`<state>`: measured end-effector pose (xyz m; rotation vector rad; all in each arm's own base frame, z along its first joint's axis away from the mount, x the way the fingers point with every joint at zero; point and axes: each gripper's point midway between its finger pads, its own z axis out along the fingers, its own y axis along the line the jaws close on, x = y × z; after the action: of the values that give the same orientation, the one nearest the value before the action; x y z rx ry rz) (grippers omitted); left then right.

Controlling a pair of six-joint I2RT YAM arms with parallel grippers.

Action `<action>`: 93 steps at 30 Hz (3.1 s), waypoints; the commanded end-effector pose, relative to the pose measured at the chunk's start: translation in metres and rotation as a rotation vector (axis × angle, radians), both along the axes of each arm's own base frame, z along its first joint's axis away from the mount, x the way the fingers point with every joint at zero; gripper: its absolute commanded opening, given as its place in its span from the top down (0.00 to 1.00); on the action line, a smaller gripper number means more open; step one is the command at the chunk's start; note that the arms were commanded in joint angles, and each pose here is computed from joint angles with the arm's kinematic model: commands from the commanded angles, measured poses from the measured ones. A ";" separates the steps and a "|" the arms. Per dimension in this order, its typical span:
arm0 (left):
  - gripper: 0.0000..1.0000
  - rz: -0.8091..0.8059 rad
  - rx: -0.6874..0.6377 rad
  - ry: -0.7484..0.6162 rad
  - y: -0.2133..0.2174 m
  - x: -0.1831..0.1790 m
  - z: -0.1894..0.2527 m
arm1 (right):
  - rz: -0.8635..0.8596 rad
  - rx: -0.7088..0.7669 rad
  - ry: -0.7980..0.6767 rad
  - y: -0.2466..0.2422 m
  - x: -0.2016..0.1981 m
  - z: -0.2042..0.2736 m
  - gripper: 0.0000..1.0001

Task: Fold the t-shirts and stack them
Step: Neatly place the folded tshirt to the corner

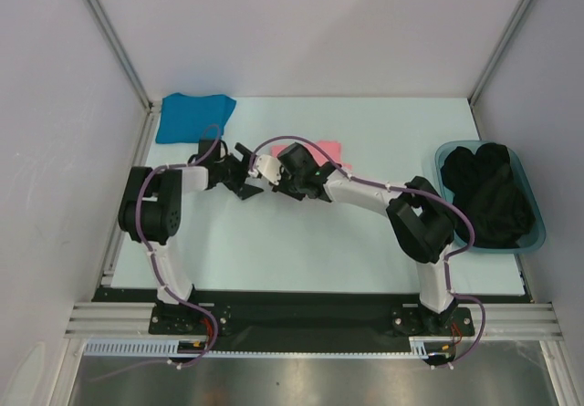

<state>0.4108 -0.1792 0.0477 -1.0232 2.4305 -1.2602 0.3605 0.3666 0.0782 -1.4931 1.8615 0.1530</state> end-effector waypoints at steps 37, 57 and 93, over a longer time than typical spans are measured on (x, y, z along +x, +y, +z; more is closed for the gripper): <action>0.98 -0.158 0.044 -0.056 -0.063 0.050 -0.032 | -0.095 0.226 0.073 0.006 0.000 0.056 0.69; 1.00 -0.453 0.800 -0.461 0.003 0.137 0.067 | -0.622 0.424 0.451 -0.143 -0.142 0.071 0.21; 1.00 -0.186 1.204 -0.832 0.154 0.241 0.207 | -0.713 0.303 0.567 -0.140 -0.097 0.017 0.25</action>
<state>0.6462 -0.0333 0.1465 0.0726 2.2074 -0.0414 0.2516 0.2191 0.0803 -0.5210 2.6010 0.5043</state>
